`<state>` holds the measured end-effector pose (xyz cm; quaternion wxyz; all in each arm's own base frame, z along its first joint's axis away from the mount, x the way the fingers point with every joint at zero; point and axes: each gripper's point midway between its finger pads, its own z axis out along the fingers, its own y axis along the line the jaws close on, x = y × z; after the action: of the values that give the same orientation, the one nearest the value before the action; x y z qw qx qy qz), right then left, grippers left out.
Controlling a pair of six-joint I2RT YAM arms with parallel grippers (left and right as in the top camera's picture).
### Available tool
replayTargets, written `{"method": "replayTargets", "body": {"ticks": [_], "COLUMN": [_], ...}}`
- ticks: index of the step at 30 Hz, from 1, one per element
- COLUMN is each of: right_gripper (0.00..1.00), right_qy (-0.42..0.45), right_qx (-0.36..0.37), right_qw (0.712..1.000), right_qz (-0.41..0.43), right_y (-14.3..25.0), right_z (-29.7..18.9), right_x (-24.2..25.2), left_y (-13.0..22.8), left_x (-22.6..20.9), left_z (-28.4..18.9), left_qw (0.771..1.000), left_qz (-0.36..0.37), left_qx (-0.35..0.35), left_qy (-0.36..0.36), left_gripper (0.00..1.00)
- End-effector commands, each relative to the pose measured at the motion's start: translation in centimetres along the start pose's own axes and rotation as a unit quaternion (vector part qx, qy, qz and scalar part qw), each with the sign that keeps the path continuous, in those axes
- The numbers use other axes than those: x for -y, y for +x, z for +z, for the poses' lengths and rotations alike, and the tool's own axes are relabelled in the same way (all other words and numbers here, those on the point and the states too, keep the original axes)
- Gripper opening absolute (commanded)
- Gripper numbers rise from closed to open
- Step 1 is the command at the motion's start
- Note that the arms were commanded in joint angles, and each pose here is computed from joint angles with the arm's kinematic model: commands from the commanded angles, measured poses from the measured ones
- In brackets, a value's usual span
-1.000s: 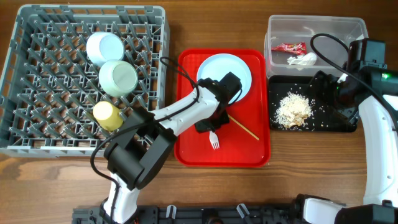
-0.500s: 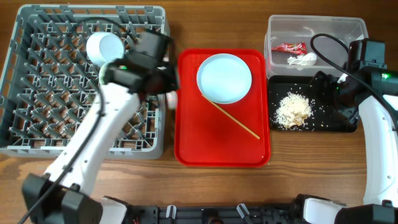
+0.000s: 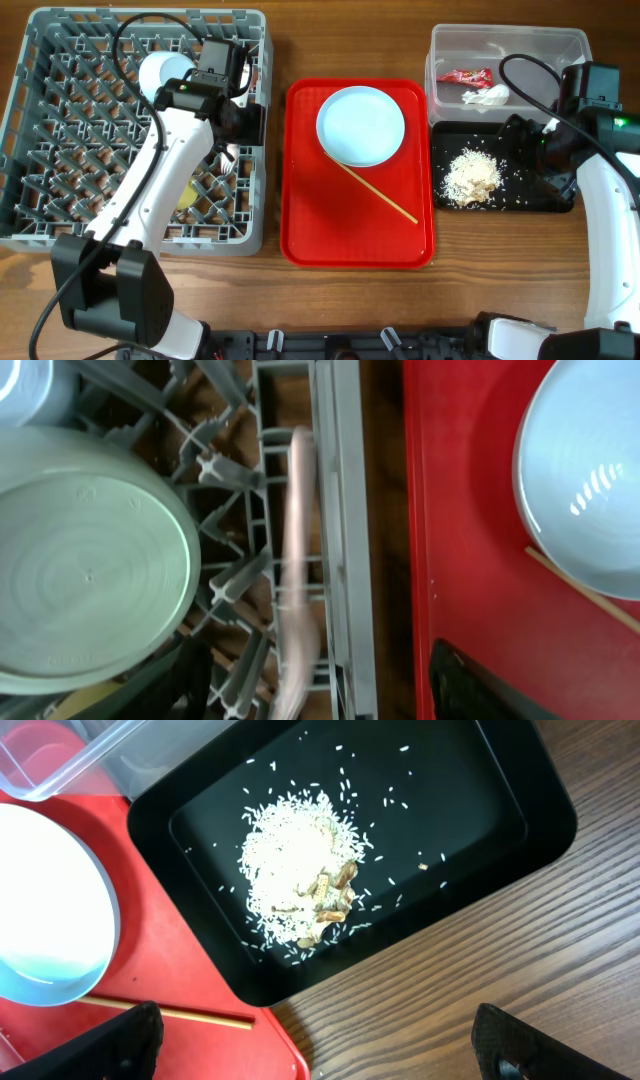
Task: Sort waste into correct bins and load items into the dishwasher rack
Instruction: 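Grasp the white fork and drop it into the rack with the left gripper, then reach the left gripper to the wooden chopsticks on the red tray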
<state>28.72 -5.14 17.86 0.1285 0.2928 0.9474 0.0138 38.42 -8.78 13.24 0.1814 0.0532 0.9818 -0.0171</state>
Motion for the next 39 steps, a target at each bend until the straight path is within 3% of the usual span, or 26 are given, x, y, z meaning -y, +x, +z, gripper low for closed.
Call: {"method": "replayTargets", "body": {"ticks": [1,4,7,15,21,27,32,39], "right_gripper": [1.0,1.0,1.0,1.0,1.0,1.0,1.0,1.0], "right_qy": [0.002,0.002,-0.002,-0.005,-0.005,-0.005,-0.006,-0.006], "right_qx": [0.013,0.013,0.011,0.01,0.009,0.01,0.009,0.009], "right_qw": [1.0,1.0,1.0,1.0,1.0,1.0,1.0,1.0], "right_qz": [-0.001,-0.001,-0.001,-0.001,-0.006,-0.011,-0.014,-0.014], "right_y": [-0.5,-0.4,-0.4,-0.3,-0.3,-0.3,-0.3,-0.3], "right_z": [-0.6,-0.6,-0.6,-0.6,-0.6,-0.6,-0.6,-0.6], "right_x": [0.2,0.2,0.0,-0.1,-0.1,-0.1,-0.1,-0.1], "left_y": [-0.7,-0.8,-0.1,4.6,7.6,9.5,10.7,11.8], "left_x": [1.8,6.1,9.3,17.6,23.2,24.1,22.2,21.2], "left_z": [-0.6,-1.6,-1.9,1.0,6.3,9.6,10.3,10.4], "left_qw": [0.998,0.986,0.975,0.964,0.977,0.986,0.989,0.988], "left_qz": [-0.032,-0.082,-0.133,-0.221,-0.18,-0.154,-0.14,-0.133], "left_qx": [0.014,0.006,-0.018,-0.079,-0.073,-0.052,-0.055,-0.075], "left_qy": [0.049,0.147,0.179,0.124,0.094,0.043,-0.013,-0.036], "left_gripper": [0.71,0.71,0.72,0.7,0.68,0.67,0.67,0.67]}}
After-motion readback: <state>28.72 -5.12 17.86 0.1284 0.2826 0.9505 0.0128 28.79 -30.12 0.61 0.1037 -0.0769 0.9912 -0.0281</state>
